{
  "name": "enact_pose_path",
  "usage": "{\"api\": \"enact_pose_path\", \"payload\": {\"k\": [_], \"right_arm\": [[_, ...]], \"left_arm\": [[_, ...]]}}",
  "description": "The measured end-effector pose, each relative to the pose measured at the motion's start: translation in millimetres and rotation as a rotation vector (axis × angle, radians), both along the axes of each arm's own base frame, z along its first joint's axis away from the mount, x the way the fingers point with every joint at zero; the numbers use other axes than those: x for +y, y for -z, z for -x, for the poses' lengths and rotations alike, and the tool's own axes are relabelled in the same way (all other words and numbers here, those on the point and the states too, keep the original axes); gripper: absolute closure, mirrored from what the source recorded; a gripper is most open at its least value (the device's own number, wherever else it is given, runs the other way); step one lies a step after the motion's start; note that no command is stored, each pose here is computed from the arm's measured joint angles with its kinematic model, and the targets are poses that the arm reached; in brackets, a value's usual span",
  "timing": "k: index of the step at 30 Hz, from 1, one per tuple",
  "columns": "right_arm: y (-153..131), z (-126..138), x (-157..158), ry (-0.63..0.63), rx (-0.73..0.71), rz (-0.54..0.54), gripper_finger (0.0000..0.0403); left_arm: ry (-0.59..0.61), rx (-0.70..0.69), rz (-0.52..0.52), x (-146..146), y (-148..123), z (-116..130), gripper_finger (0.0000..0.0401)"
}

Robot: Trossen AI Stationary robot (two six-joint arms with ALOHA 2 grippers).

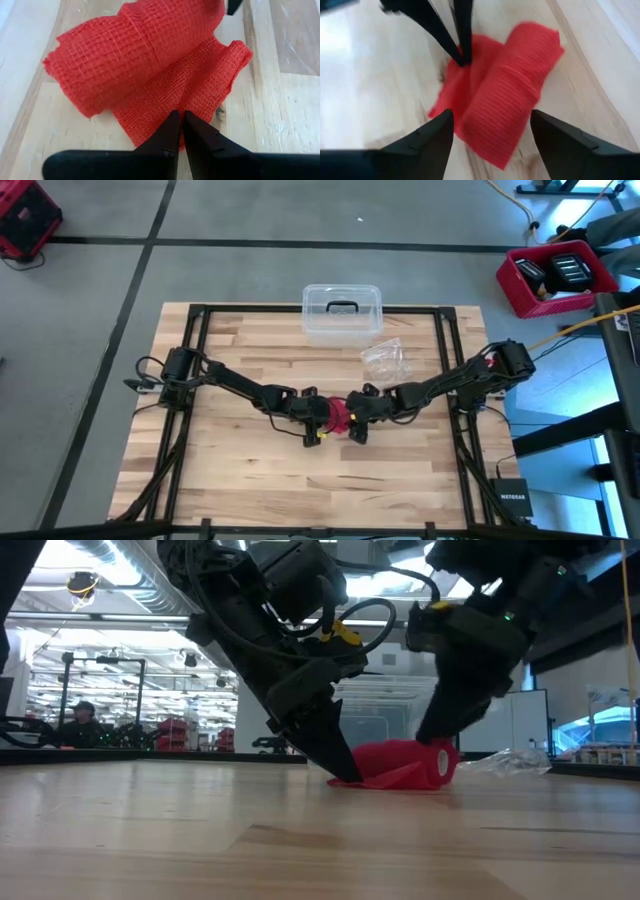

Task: Roll bandage
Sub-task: Roll the red bandage

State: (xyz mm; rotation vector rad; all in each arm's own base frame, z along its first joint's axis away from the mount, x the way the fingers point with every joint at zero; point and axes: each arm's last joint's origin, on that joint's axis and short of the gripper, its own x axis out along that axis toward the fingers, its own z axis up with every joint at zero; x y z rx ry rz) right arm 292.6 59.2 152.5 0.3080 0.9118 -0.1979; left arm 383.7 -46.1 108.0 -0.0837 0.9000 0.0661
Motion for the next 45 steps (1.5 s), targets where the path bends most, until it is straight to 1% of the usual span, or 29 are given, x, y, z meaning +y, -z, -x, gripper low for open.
{"api": "enact_pose_path", "payload": {"k": [2,5,10,12,14,17,22,25,28,31,35,42,45], "right_arm": [[-1.3,-1.5,0.3,0.002,-0.02,-0.003,0.0145],[1.9,-2.0,-0.5,0.02,-0.012,0.025,0.0152],[17.1,-5.4,0.2,0.02,0.028,0.034,0.0167],[19.1,-6.2,0.4,0.02,0.033,0.036,0.0178],[18.3,-6.1,0.3,0.012,0.032,0.04,0.0198],[13.9,-3.3,-0.2,-0.015,0.04,0.058,0.0241],[13.5,7.2,-3.1,-0.074,0.149,0.144,0.0317],[12.4,12.5,-4.9,-0.098,0.196,0.195,0.0345],[7.2,19.3,-7.3,-0.113,0.227,0.245,0.035],[3.0,26.4,-10.0,-0.114,0.261,0.288,0.0345],[3.0,23.4,-9.0,-0.115,0.232,0.268,0.0334],[6.9,16.2,-7.1,-0.076,0.183,0.229,0.0326],[6.7,15.8,-7.4,-0.067,0.177,0.236,0.0316]], "left_arm": [[0.0,0.0,0.0,0.0,0.0,0.0,0.0384],[0.0,0.0,0.001,0.0,0.0,0.0,0.0384],[0.001,-0.003,0.0,0.0,-0.2,-0.2,0.0384],[0.001,-0.001,-0.001,0.0,-0.1,-0.1,0.0384],[0.0,0.0,0.0,0.0,0.0,0.0,0.0384],[0.0,0.003,0.0,0.0,0.1,0.1,0.0384],[-0.012,0.029,0.007,0.0,1.1,1.9,0.0384],[-0.014,0.042,0.01,-2.6,1.8,3.4,0.0384],[-0.009,0.046,0.012,-5.9,2.0,4.1,0.0384],[-0.026,0.056,0.023,-5.9,2.4,5.1,0.0384],[-0.007,0.05,0.01,-6.0,2.3,4.7,0.0384],[0.036,0.019,-0.018,-6.3,1.4,2.6,0.0384],[0.067,-0.004,-0.039,-6.5,0.0,0.8,0.0384]]}}
